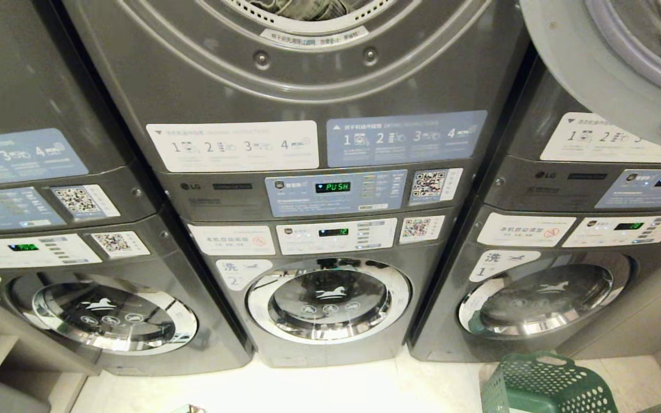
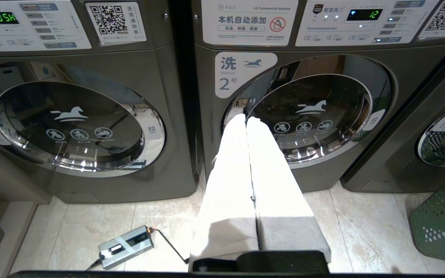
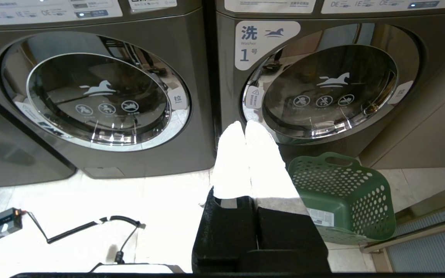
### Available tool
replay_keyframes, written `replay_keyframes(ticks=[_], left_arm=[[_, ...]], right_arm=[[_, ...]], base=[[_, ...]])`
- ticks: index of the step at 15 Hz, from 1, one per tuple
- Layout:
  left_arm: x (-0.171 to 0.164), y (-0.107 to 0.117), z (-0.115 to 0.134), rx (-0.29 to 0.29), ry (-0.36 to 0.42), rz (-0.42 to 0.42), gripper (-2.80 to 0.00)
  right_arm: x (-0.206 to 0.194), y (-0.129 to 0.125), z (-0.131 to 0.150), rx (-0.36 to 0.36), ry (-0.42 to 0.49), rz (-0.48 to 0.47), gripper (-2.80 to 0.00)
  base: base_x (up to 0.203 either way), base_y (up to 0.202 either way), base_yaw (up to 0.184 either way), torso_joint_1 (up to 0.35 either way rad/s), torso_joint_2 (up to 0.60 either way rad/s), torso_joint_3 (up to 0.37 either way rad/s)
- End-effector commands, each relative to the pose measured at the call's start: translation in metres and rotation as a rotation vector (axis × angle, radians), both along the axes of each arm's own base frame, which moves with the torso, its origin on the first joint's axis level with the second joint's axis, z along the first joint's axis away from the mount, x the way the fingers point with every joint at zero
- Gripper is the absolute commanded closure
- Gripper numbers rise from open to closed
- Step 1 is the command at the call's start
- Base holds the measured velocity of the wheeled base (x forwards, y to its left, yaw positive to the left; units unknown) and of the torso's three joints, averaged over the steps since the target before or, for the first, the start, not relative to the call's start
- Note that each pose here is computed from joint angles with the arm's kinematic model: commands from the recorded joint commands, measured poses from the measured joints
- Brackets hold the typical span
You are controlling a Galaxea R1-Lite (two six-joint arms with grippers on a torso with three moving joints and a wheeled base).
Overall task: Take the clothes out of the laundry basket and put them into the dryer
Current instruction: Close the dryer
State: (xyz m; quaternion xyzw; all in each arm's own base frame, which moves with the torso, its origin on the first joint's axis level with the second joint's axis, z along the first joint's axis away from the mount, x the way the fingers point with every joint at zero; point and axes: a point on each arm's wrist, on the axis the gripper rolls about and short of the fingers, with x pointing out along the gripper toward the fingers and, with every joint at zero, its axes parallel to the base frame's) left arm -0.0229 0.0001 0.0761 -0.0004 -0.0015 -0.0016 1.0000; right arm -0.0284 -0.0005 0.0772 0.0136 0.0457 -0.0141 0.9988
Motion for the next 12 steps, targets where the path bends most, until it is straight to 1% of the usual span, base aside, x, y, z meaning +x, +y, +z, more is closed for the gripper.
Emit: replay_keyframes(ticks=[1,12], left_arm=[[0.0000,0.0000,0.0000,-0.001,-0.001,0.000,0.00],[0.0000,0.0000,0.0000,-0.002,0.000,0.000,0.00]], right_arm=[[-0.0001,-0.0001,0.0000,0.002,0.000,-0.002,0.00],[0.0001,-0.0001,-0.0005,0.007,0.001,-0.004,0.00]], base=[[0.000,0.000,0.000,0.000,0.00,0.000],[0.000,0.000,0.000,0.002,0.00,0.006]])
